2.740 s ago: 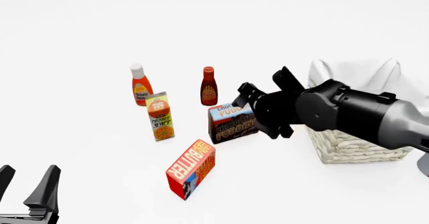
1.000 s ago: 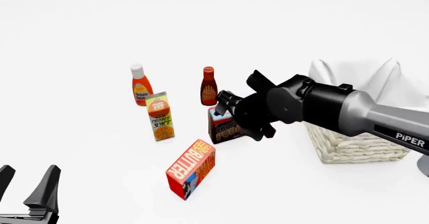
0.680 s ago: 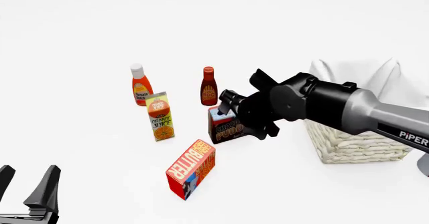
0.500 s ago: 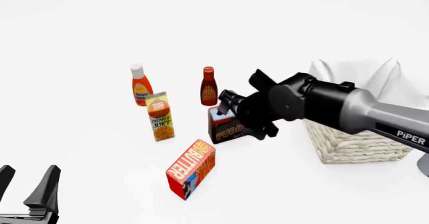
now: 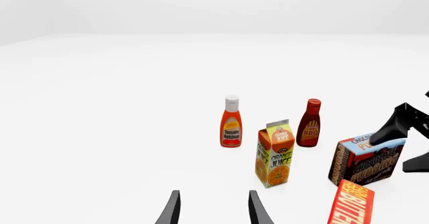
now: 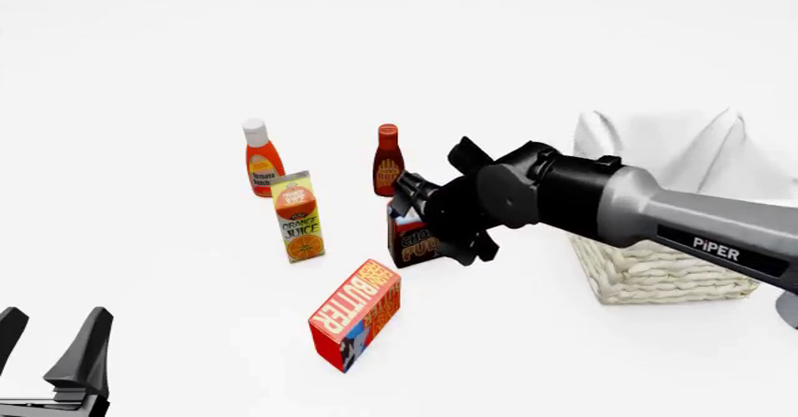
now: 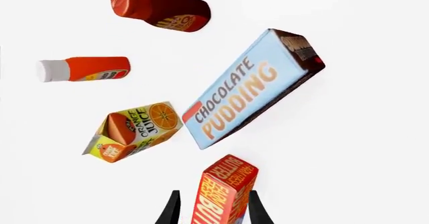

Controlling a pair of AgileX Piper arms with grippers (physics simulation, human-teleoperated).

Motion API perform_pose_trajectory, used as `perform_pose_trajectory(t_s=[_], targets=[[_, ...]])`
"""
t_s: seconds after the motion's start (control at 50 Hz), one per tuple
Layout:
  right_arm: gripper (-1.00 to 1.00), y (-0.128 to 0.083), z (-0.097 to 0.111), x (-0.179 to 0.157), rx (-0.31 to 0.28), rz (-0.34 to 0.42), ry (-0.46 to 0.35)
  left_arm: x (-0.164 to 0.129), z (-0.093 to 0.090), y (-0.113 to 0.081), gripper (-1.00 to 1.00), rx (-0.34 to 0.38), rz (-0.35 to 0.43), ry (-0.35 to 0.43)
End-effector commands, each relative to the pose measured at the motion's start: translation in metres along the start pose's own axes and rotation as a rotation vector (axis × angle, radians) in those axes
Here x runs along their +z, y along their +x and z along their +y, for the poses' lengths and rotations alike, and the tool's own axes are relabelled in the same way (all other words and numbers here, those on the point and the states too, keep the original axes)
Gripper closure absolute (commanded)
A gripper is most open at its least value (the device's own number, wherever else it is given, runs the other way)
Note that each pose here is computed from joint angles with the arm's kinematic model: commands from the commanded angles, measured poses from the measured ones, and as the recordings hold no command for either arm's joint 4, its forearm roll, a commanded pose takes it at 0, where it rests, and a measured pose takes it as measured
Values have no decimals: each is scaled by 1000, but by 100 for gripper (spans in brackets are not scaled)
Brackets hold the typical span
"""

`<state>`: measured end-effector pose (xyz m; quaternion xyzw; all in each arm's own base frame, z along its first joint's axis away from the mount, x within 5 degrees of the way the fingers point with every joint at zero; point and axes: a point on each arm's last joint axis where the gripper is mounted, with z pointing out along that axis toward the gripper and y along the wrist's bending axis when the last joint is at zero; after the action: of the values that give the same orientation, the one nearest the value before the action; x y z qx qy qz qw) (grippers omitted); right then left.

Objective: Pick the butter and place it in the basket.

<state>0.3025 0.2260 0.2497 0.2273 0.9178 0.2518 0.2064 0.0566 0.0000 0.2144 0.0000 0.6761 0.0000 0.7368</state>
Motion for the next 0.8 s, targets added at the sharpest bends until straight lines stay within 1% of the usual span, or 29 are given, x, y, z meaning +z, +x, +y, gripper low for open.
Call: perform_pose_trajectory(t_s=[0.02, 0.12, 0.24, 0.42, 0.8], targets=[[-100, 0, -5, 7, 50, -2, 3, 0, 0, 0, -100, 0, 0, 0], [-100, 3, -10, 9, 80, -1, 3, 0, 0, 0, -100, 0, 0, 0], [-100, 9, -12, 15, 99, 7, 6, 0, 0, 0, -100, 0, 0, 0], [-100, 15, -14, 23, 107, 19, 13, 0, 0, 0, -100, 0, 0, 0], [-100, 19, -14, 29, 109, 25, 15, 0, 0, 0, -100, 0, 0, 0]])
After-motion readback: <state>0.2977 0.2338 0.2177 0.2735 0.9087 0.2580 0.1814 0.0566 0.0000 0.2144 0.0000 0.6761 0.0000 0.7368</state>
